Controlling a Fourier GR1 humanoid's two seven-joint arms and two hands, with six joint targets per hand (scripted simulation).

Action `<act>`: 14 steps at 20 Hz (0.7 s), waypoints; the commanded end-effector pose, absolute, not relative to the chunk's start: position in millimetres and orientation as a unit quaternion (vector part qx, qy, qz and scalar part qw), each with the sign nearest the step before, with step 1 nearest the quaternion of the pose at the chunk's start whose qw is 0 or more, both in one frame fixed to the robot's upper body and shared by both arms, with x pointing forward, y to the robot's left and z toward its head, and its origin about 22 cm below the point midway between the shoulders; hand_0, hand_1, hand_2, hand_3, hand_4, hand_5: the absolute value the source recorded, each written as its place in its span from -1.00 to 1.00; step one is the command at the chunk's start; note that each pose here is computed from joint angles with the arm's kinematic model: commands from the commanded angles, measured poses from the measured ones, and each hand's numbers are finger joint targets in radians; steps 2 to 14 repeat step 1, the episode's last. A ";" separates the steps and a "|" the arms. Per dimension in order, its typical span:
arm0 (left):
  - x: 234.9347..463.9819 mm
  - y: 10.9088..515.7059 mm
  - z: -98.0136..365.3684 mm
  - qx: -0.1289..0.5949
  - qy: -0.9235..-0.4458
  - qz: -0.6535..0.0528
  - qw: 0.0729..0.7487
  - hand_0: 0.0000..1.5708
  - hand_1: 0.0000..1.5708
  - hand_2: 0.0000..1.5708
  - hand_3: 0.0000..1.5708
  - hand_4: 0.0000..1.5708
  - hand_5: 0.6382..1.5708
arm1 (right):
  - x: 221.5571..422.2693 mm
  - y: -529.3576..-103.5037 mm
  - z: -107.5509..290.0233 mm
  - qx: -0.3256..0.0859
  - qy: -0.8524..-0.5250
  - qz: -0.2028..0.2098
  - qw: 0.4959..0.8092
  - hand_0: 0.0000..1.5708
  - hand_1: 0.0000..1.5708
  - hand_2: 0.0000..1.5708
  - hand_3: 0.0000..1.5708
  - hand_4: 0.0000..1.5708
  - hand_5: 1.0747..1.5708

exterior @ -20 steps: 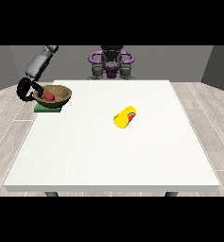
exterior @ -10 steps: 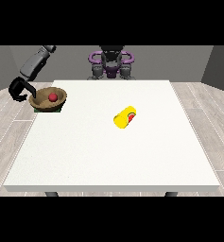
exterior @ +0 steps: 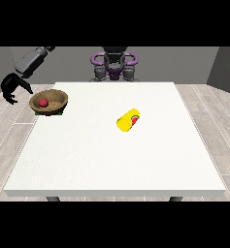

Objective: Pick the cup and pour the ball into the bowl, then pick the bowl and place it on the pad

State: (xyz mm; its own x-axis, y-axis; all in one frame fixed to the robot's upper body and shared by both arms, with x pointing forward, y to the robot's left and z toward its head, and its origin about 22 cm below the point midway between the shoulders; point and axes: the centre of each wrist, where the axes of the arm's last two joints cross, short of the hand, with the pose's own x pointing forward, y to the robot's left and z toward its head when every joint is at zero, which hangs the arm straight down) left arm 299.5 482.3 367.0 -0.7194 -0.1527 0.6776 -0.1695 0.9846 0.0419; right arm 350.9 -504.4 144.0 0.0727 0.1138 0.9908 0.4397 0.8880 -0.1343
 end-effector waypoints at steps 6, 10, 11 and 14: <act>306.5 483.1 347.9 0.080 -0.919 0.002 0.387 -1.00 -1.00 -1.00 -1.00 -1.00 0.88 | 346.2 -517.0 171.6 -0.198 -0.667 -0.118 0.708 -0.83 -0.83 -0.64 -0.52 -1.00 0.58; 306.5 483.1 347.9 0.080 -0.919 0.002 0.387 -1.00 -1.00 -1.00 -1.00 -1.00 0.88 | 346.2 -517.0 171.6 -0.198 -0.667 -0.118 0.708 -0.83 -0.83 -0.64 -0.52 -1.00 0.58; 306.5 483.1 347.9 0.080 -0.919 0.002 0.387 -1.00 -1.00 -1.00 -1.00 -1.00 0.88 | 346.2 -517.0 171.6 -0.198 -0.667 -0.118 0.708 -0.83 -0.83 -0.64 -0.52 -1.00 0.58; 306.5 483.1 347.9 0.080 -0.919 0.002 0.387 -1.00 -1.00 -1.00 -1.00 -1.00 0.88 | 346.2 -517.0 171.6 -0.198 -0.667 -0.118 0.708 -0.83 -0.83 -0.64 -0.52 -1.00 0.58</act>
